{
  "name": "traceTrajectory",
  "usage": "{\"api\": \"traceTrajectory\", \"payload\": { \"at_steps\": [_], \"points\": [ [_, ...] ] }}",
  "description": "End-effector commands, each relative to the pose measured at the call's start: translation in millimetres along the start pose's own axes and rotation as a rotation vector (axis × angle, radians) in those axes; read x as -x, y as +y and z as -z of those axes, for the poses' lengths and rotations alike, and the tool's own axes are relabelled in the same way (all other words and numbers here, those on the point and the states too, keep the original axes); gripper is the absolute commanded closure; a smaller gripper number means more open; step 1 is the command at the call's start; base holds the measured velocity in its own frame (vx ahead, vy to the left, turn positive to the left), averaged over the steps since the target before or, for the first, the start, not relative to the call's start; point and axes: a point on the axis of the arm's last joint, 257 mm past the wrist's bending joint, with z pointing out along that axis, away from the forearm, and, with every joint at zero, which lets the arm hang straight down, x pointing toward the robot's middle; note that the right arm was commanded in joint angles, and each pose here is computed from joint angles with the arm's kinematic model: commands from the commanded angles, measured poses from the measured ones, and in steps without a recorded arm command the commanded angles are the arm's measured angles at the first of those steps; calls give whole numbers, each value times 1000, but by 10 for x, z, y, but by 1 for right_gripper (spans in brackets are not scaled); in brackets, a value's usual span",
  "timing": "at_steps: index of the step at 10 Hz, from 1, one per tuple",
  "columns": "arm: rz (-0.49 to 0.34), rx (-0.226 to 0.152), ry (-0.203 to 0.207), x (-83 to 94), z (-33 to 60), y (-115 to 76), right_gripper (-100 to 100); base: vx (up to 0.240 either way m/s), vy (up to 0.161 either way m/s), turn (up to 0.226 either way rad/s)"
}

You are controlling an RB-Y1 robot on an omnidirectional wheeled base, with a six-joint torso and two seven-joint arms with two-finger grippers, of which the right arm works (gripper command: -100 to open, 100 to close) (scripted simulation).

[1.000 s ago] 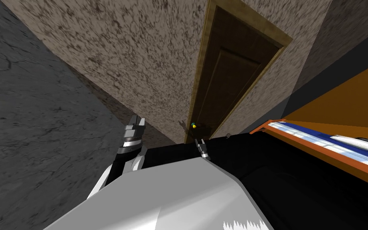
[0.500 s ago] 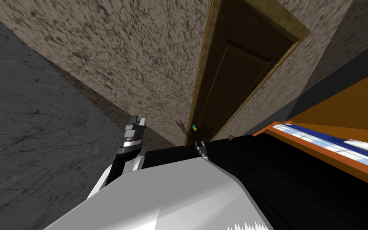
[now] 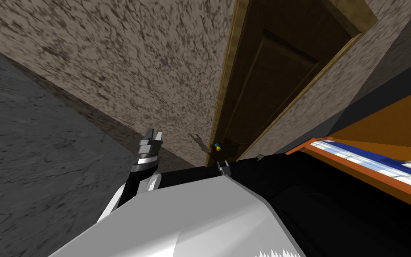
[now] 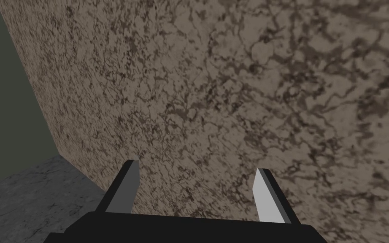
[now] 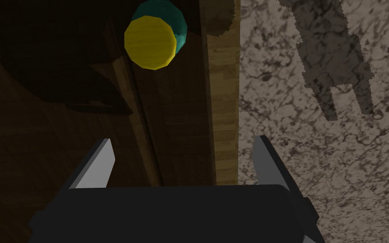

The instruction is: Pull the door open

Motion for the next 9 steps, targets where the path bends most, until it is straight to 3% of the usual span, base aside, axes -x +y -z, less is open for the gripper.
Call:
{"api": "traceTrajectory", "payload": {
  "at_steps": [1,4,5,6,9],
  "points": [
    [30,1,14,-82,56,5,-100,139,-64,7],
    [73,4,39,-197,156,25,-100,113,-73,-1],
    [61,3,34,-169,140,30,-100,47,-36,5],
    [65,-3,36,-181,144,-36,-100,4,22,89],
    [67,-56,45,-212,146,-523,-100,4,129,187]
  ]
}}
